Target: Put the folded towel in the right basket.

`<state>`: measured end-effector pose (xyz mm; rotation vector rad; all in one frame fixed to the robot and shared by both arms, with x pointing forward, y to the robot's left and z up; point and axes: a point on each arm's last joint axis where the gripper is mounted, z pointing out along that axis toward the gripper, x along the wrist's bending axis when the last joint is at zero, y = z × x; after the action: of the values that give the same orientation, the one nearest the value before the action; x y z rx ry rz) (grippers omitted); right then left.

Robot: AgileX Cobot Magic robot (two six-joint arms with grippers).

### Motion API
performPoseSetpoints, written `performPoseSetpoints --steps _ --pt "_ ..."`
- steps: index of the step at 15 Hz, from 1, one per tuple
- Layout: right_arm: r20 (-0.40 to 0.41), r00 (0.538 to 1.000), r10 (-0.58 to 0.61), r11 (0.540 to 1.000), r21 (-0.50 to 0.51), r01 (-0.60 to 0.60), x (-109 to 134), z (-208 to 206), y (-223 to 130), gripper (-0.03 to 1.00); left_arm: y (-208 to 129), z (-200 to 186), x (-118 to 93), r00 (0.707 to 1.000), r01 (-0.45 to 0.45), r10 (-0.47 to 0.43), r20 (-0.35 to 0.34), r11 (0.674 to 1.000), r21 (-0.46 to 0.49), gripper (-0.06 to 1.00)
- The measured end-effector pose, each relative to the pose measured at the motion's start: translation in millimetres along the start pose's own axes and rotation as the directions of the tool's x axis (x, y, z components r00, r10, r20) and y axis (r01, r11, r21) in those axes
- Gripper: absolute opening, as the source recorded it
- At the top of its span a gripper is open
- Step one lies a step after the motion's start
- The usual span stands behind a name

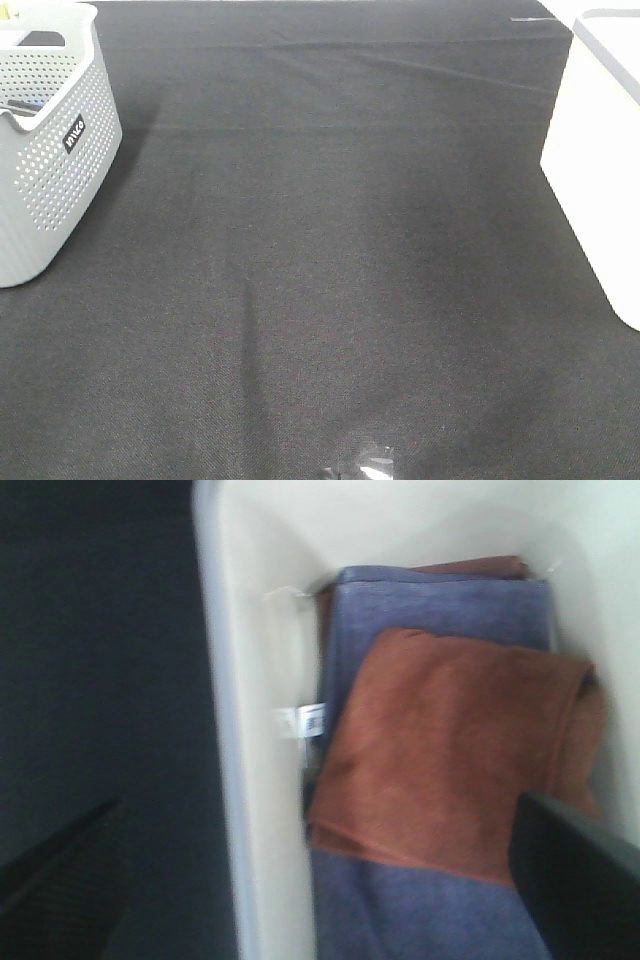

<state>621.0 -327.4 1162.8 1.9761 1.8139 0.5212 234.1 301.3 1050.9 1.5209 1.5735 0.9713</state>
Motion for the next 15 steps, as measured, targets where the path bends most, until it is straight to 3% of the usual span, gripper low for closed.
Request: performPoseSetpoints --steps 4,6,12,15 --pt "0.008 0.999 -0.052 0.999 0.001 0.052 23.5 -55.1 -65.4 0.97 0.0 0.0 0.0 1.0 0.0 0.0 0.0 1.0 0.0 0.99" --pt "-0.021 0.998 -0.065 0.996 -0.068 0.063 28.5 -82.5 -112.8 0.97 0.0 0.0 0.0 1.0 0.0 0.0 0.0 1.0 0.0 0.99" --pt "-0.054 0.997 -0.049 0.957 -0.289 0.031 5.2 -129.1 -269.6 0.97 0.0 0.0 0.0 1.0 0.0 0.0 0.0 1.0 0.0 0.99" --pt "-0.058 0.997 -0.048 0.941 -0.338 0.025 0.2 -129.4 -303.9 0.97 0.0 0.0 0.0 1.0 0.0 0.0 0.0 1.0 0.0 0.99"
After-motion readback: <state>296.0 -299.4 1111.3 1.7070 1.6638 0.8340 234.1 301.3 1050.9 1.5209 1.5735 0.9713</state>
